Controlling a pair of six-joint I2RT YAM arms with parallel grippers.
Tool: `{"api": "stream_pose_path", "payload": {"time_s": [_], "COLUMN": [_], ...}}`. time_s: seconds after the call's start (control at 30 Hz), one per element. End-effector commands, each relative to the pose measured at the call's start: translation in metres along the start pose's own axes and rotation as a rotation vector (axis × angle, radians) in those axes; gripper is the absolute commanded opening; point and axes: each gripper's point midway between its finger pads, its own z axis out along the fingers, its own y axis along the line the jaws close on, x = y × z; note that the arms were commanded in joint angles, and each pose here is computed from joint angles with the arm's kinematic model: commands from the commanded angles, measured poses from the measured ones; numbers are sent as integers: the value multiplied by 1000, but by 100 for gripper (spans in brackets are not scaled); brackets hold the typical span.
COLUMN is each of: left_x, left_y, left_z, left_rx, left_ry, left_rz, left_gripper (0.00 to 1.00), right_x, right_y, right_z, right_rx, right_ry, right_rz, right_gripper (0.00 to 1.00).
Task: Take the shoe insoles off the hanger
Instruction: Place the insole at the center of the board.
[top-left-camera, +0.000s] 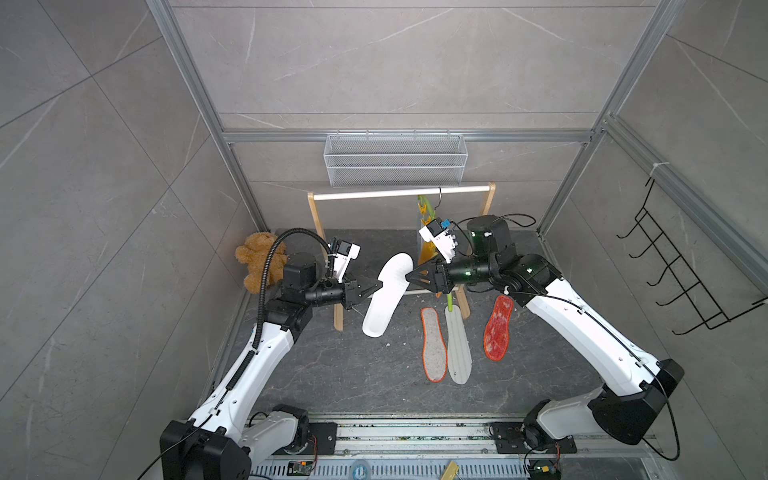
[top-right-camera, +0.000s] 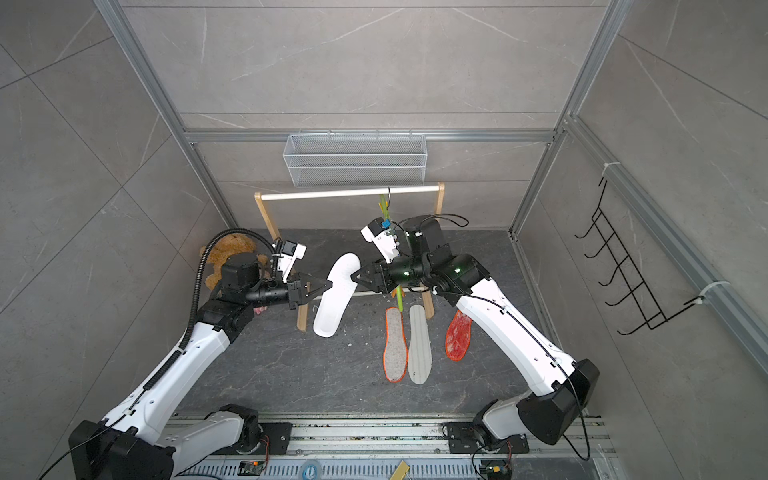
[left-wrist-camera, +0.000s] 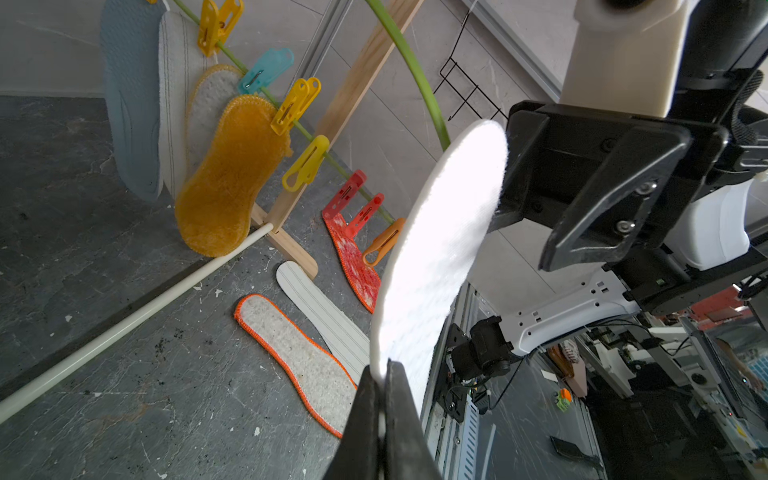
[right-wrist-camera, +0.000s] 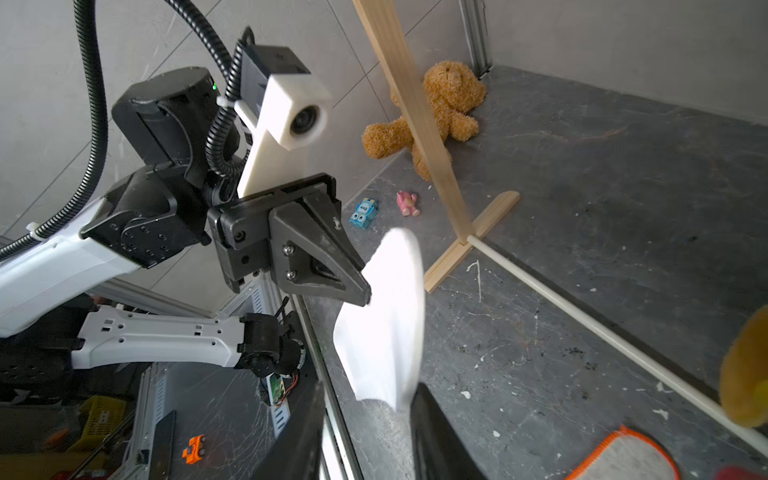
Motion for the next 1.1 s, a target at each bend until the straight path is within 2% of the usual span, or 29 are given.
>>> {"api": "stream_pose_path", "payload": {"time_s": [0.0, 0.2, 0.37, 0.57, 0.77, 1.07], "left_x": [-6, 15, 38, 58, 81, 111], "left_y": [0, 16, 38, 68, 84, 97], "left_z": [-1, 15, 31, 31, 36, 55], "left_rx": [-21, -95, -162, -287, -346, -420], "left_ry": [-62, -81, -92, -139, -167, -147], "left_rz": [7, -37, -112, -199, -268, -321], "left_gripper": [0, 0, 0, 0, 0, 0], "right_x": [-19, -31, -37, -41, -37, -11], "right_y": [1, -2, -12, -39, -71, -109], "right_z": [-12, -30, -50, -81, -123, -147], "right_rx": [48, 127, 231, 443, 655, 709], "right_ry": [-83, -175, -255, -348, -480, -499], "right_rz": [-25, -35, -36, 10, 102, 270], "right_gripper": [44, 57, 60, 66, 74, 76]}}
